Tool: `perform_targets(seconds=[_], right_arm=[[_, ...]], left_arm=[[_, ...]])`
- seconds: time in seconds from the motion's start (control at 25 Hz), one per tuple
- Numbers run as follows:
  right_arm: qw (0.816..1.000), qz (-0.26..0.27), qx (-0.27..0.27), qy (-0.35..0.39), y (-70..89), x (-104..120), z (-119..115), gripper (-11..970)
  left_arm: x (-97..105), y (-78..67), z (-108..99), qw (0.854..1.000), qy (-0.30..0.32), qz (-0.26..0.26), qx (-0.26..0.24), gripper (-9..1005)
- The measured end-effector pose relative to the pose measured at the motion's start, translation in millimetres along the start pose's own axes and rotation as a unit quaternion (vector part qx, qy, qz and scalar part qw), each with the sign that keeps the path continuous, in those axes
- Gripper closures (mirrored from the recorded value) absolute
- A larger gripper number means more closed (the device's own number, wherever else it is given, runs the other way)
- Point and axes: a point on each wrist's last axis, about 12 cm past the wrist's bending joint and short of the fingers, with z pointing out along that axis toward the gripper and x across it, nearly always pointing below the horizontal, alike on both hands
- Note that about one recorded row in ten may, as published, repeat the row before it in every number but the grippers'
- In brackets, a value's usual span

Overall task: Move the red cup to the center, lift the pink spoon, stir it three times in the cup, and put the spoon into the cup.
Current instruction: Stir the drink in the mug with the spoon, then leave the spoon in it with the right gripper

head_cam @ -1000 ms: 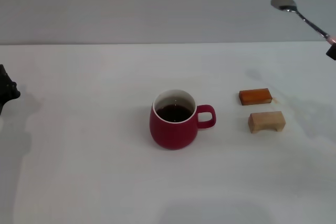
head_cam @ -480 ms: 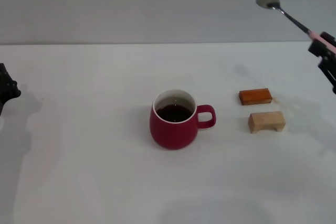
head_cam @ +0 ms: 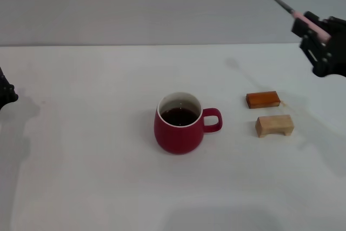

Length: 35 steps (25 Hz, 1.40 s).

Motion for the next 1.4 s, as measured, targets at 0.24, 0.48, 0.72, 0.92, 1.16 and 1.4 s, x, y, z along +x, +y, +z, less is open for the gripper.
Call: perform_targets(seconds=[0.24, 0.48, 0.72, 0.92, 1.16, 1.4], right_arm=[[0.999, 0.007, 0.015, 0.041, 23.2, -26.2, 28.9, 811], [0.998, 0.006, 0.027, 0.061, 42.7, -47.1, 44.3, 810], [0.994, -0.035, 0.046, 0.095, 71.4, -84.1, 66.1, 810], [0.991, -0.052, 0.053, 0.112, 78.1, -98.2, 72.0, 810], [0.992, -0.005, 0.020, 0.126, 65.6, -113.3, 79.9, 810], [0.990, 0.006, -0.019, 0.142, 62.0, -129.5, 88.6, 810]], left_arm=[[0.0, 1.8, -0.5, 1.000, -0.001, 0.000, -0.003, 998], [-0.7, 1.4, 0.0, 1.000, -0.003, -0.001, -0.004, 998], [-0.8, 1.7, 0.7, 1.000, -0.002, 0.003, -0.004, 998], [-2.5, 2.6, 2.5, 1.000, -0.005, 0.002, -0.007, 998], [-5.1, 3.7, 5.1, 1.000, -0.009, -0.004, -0.013, 998], [-8.2, 4.9, 8.3, 1.000, -0.014, -0.010, -0.020, 998]])
